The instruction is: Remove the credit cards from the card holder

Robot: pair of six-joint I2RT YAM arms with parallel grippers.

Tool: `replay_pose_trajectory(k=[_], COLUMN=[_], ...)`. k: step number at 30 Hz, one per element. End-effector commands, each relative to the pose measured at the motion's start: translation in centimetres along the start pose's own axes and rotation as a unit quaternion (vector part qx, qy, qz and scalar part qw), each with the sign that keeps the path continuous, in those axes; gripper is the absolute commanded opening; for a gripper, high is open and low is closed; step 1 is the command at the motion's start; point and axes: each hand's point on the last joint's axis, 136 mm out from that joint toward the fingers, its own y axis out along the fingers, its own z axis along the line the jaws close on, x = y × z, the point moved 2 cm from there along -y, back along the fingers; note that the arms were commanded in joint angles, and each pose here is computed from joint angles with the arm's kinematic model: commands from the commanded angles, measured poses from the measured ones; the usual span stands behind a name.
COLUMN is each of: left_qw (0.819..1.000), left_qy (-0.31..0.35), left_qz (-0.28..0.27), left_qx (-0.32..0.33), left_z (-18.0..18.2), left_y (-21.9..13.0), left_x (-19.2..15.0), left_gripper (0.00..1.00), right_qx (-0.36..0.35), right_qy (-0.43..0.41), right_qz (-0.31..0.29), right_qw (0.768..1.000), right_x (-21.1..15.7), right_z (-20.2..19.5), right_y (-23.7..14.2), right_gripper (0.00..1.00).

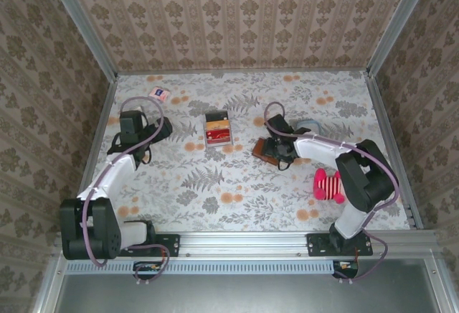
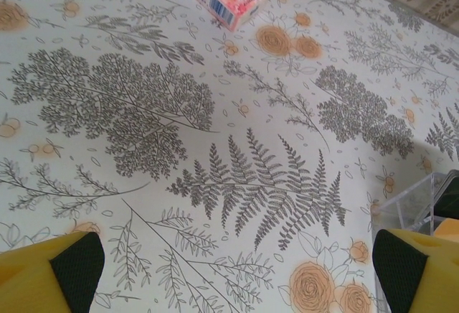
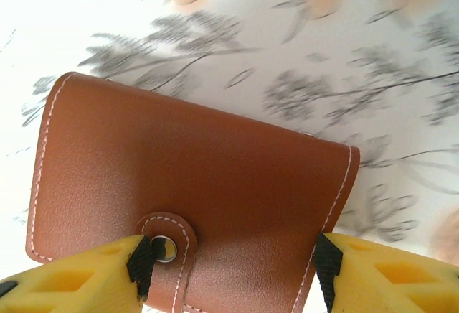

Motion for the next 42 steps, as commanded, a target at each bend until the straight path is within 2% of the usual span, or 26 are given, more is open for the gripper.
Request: replay_pose_trajectory(k=[1, 7, 13, 19, 28, 36, 40, 42], left_qw=[1.000, 0.999, 0.999, 0.998, 0.998, 0.996, 0.995, 0.993], left_qy=[-0.007, -0.005, -0.003, 0.002, 0.001, 0.000, 0.005, 0.010], left_qz=[0.005, 0.019, 0.035, 0.048, 0.055, 0.073, 0.085, 0.095], left_qx=[-0.017, -0.031, -0.040, -0.040, -0.040, -0.044, -0.059, -0.071], left_z=[-0.9, -2.0, -3.1, -3.5, -3.6, -4.3, -5.2, -6.1], left_y=[0.3, 0.7, 1.1, 1.1, 1.2, 1.4, 1.4, 1.5], left_x=[-0.1, -0.8, -1.7, -2.4, -2.8, -3.4, -4.0, -4.4], left_gripper=[1.00, 1.00, 1.00, 1.00, 1.00, 1.00, 1.00, 1.00], right_qx=[0.002, -0.009, -0.004, 0.012, 0.053, 0.086, 0.103, 0.096], right_qy=[-0.003, -0.040, -0.068, -0.068, -0.097, -0.147, -0.143, -0.129], right_qz=[0.039, -0.030, -0.019, 0.016, 0.077, 0.146, 0.154, 0.126], right_qw=[0.999, 0.999, 0.998, 0.997, 0.991, 0.975, 0.972, 0.979], right_x=[-1.9, 2.1, 4.8, 5.5, 2.6, -3.4, -4.7, -3.8], right_z=[0.8, 1.5, 4.0, 6.1, 7.7, 8.8, 8.8, 8.4], right_y=[0.0, -2.7, -0.4, 2.2, 2.9, 1.0, -0.8, -2.3], right_gripper=[0.65, 0.70, 0.69, 0.65, 0.52, 0.48, 0.48, 0.49])
